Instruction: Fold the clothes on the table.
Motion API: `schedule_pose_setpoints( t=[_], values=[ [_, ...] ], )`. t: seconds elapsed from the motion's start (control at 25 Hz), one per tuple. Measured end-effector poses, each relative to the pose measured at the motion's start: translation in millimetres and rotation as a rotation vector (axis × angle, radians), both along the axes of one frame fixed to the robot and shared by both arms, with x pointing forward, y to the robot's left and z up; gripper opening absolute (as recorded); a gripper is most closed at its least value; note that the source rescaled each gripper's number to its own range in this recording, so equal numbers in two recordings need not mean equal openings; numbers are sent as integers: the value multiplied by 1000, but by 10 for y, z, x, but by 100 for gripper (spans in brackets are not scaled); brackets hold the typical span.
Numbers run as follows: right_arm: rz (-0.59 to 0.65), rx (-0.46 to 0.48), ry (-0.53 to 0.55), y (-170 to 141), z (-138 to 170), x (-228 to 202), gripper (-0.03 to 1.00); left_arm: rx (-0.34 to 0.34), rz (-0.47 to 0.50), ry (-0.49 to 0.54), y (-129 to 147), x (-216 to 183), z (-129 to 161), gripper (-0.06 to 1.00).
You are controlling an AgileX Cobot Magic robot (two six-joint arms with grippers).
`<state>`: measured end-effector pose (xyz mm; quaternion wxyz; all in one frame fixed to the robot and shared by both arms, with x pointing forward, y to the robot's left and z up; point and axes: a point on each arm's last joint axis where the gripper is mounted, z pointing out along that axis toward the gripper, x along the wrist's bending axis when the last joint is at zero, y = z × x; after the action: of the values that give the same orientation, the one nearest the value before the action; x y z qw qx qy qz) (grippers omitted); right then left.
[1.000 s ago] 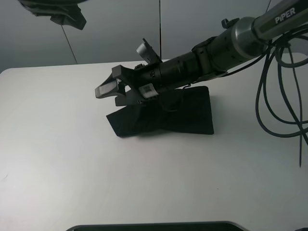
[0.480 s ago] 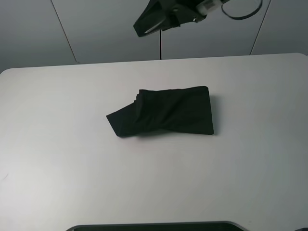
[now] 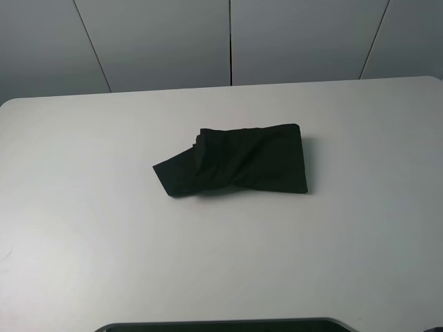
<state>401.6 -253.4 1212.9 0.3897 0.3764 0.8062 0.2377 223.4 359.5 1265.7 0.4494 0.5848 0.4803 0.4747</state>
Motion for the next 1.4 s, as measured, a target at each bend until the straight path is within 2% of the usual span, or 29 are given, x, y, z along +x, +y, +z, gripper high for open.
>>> schedule_pose_setpoints(
  t=[0.16, 0.24, 0.36, 0.52, 0.64, 0.76, 0.96, 1.08, 1.16, 1.4],
  values=[
    [-165, -87, -108, -440, 198, -601, 94, -58, -1, -81, 202, -332, -123, 75],
    [-235, -99, -205, -642, 286, -909, 94, -72, -2, -102, 272, -449, -260, 75],
    [-289, -63, -335, -869, 346, -1350, 94, -108, -16, -119, 350, -600, -526, 74],
    [-315, 21, -486, -1109, 317, -1910, 94, -151, -34, -82, 288, -655, -907, 74],
    [-335, 73, -588, -1269, 245, -2274, 94, -96, -71, -9, 106, -594, -1087, 74],
    [-345, 112, -671, -1401, 136, -2584, 94, 19, -113, 42, -90, -558, -1197, 74],
    [-378, 174, -798, -1552, -85, -3045, 94, 56, 39, 82, -282, -567, -1276, 74],
    [-419, 196, -807, -1477, -143, -3122, 94, 60, 120, 117, -355, -528, -1349, 74],
    [-415, 199, -776, -1347, -181, -3072, 94, 51, 108, 164, -396, -444, -1450, 74],
    [-377, 243, -551, -954, -517, -2607, 94, 11, 52, 332, -491, -176, -1840, 74]
  ],
)
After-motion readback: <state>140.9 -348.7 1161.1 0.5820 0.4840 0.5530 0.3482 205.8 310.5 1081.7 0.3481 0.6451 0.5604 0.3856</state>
